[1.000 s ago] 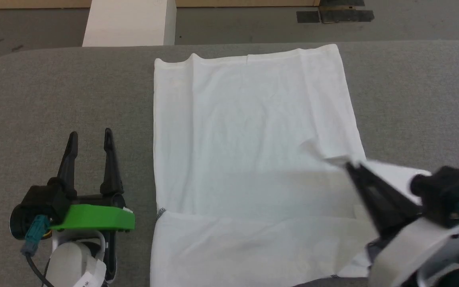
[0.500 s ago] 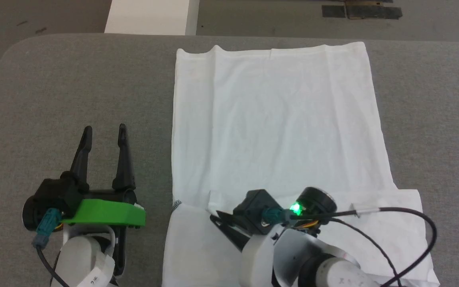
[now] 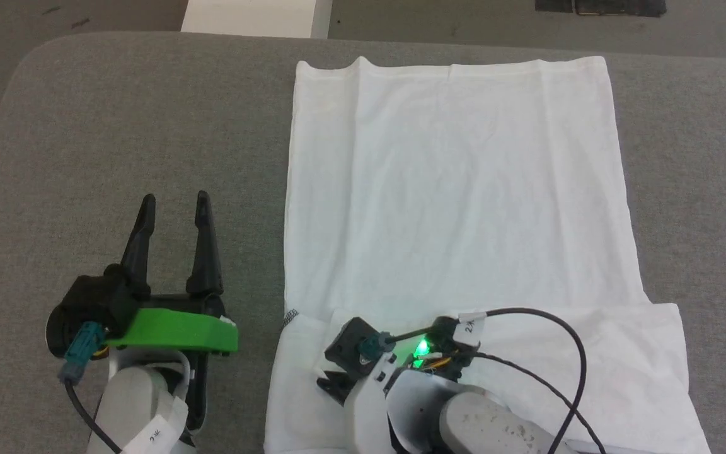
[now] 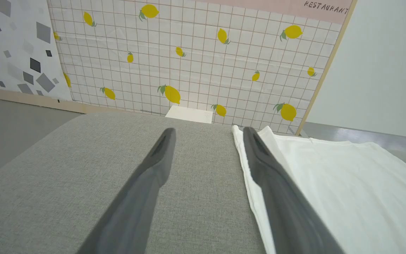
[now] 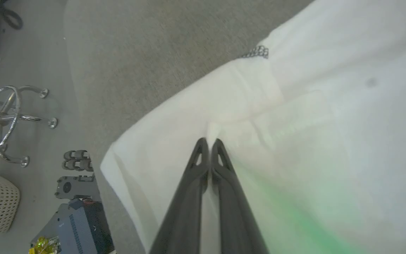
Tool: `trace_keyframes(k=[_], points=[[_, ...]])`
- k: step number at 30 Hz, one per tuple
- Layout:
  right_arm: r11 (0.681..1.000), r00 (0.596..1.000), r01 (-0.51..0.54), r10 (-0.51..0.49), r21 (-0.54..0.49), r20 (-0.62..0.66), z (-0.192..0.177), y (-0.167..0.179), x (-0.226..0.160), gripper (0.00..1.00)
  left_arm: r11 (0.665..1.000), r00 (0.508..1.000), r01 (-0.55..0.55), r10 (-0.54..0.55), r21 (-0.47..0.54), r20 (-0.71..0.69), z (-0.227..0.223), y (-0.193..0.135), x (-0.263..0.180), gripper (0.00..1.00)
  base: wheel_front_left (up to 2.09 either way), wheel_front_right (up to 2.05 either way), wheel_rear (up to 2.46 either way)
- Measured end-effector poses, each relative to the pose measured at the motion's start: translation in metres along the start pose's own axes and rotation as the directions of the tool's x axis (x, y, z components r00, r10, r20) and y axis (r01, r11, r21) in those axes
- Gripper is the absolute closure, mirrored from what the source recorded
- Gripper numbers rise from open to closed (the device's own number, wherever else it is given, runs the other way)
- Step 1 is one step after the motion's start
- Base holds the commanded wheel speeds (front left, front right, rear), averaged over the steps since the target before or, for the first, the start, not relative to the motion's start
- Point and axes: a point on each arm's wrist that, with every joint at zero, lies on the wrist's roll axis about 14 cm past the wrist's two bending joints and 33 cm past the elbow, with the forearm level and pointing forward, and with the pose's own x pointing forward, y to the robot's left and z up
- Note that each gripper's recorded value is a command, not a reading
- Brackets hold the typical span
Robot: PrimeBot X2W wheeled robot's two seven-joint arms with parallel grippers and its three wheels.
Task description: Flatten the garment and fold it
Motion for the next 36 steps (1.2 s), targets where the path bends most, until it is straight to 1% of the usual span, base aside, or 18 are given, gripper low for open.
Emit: trace_keyframes(k=[1,2,3,5,6,8,9,12,14,15,17,18,21,24,28,31,34,36], points=[[1.000,1.000,0.003,-0.003,0.001,-0.014,-0.004,-0.001,0.002,1.00,1.000,1.000,0.003,-0.003,-0.001,-0.002,-0.001,-0.001,0.000,0.00,0.00,0.00,0.00],[1.000,1.000,0.005,-0.005,0.005,-0.025,-0.008,-0.003,0.003,0.61,1.000,1.000,0.007,-0.007,-0.004,-0.002,0.000,-0.002,0.000,0.00,0.00,0.00,0.00],[1.000,0.999,0.004,-0.003,0.017,-0.035,-0.012,-0.003,0.003,0.00,1.000,1.000,0.011,-0.011,-0.005,0.001,0.000,-0.004,0.001,0.00,0.00,0.00,0.00],[0.999,1.000,0.003,-0.002,0.034,-0.021,-0.010,-0.004,0.003,0.00,1.000,1.000,0.015,-0.015,-0.006,0.002,0.001,-0.005,0.001,0.00,0.00,0.00,0.00],[0.999,1.000,0.006,-0.007,0.043,0.011,-0.004,-0.005,0.001,0.00,1.000,1.000,0.017,-0.017,-0.007,0.002,0.001,-0.006,0.001,0.00,0.00,0.00,0.00],[0.998,0.993,0.017,-0.025,0.065,0.113,0.019,-0.011,-0.005,0.00,1.000,1.000,0.026,-0.026,-0.008,0.002,0.001,-0.009,0.002,0.00,0.00,0.00,0.00],[0.996,0.982,0.026,-0.041,0.080,0.185,0.035,-0.016,-0.012,0.00,0.999,0.999,0.033,-0.033,-0.007,0.001,0.001,-0.011,0.002,0.00,0.00,0.00,0.00],[0.990,0.912,0.075,-0.116,0.117,0.394,0.082,-0.037,-0.041,0.00,0.998,0.998,0.060,-0.060,-0.008,-0.001,-0.001,-0.018,0.005,0.00,0.00,0.00,0.00],[0.981,0.839,0.143,-0.192,0.134,0.510,0.107,-0.057,-0.068,0.00,0.996,0.996,0.086,-0.086,-0.002,-0.005,-0.002,-0.023,0.008,0.00,0.00,0.00,0.00],[0.975,0.807,0.174,-0.223,0.141,0.546,0.114,-0.065,-0.080,0.00,0.995,0.995,0.098,-0.098,0.004,-0.005,-0.003,-0.025,0.010,0.00,0.00,0.00,0.00],[0.948,0.721,0.271,-0.314,0.166,0.617,0.125,-0.088,-0.112,0.00,0.990,0.990,0.138,-0.138,0.018,-0.007,-0.003,-0.032,0.016,0.00,0.00,0.00,0.00],[0.934,0.685,0.310,-0.350,0.179,0.638,0.127,-0.097,-0.125,0.00,0.987,0.988,0.157,-0.157,0.026,-0.008,-0.004,-0.036,0.020,0.00,0.00,0.00,0.00],[0.869,0.566,0.437,-0.466,0.231,0.680,0.126,-0.126,-0.169,0.00,0.970,0.972,0.235,-0.234,0.058,-0.019,-0.001,-0.051,0.038,0.00,0.00,0.00,0.00],[0.801,0.468,0.528,-0.553,0.284,0.690,0.118,-0.152,-0.200,0.00,0.949,0.954,0.299,-0.295,0.100,-0.055,-0.002,-0.062,0.061,0.00,0.00,0.00,0.00],[0.721,0.403,0.606,-0.642,0.335,0.652,0.094,-0.183,-0.218,0.00,0.912,0.918,0.385,-0.364,0.139,-0.158,-0.013,-0.072,0.094,0.00,0.00,0.00,0.00],[0.679,0.374,0.635,-0.687,0.369,0.623,0.077,-0.202,-0.223,0.00,0.894,0.894,0.416,-0.370,0.165,-0.252,-0.023,-0.068,0.124,0.00,0.00,0.00,0.00],[0.640,0.349,0.658,-0.725,0.396,0.593,0.060,-0.217,-0.226,0.00,0.894,0.875,0.411,-0.333,0.177,-0.351,-0.038,-0.054,0.152,0.00,0.00,0.00,0.00],[0.621,0.339,0.668,-0.745,0.410,0.575,0.050,-0.225,-0.227,0.00,0.906,0.860,0.396,-0.309,0.148,-0.407,-0.050,-0.048,0.166,0.00,0.00,0.00,0.00]])
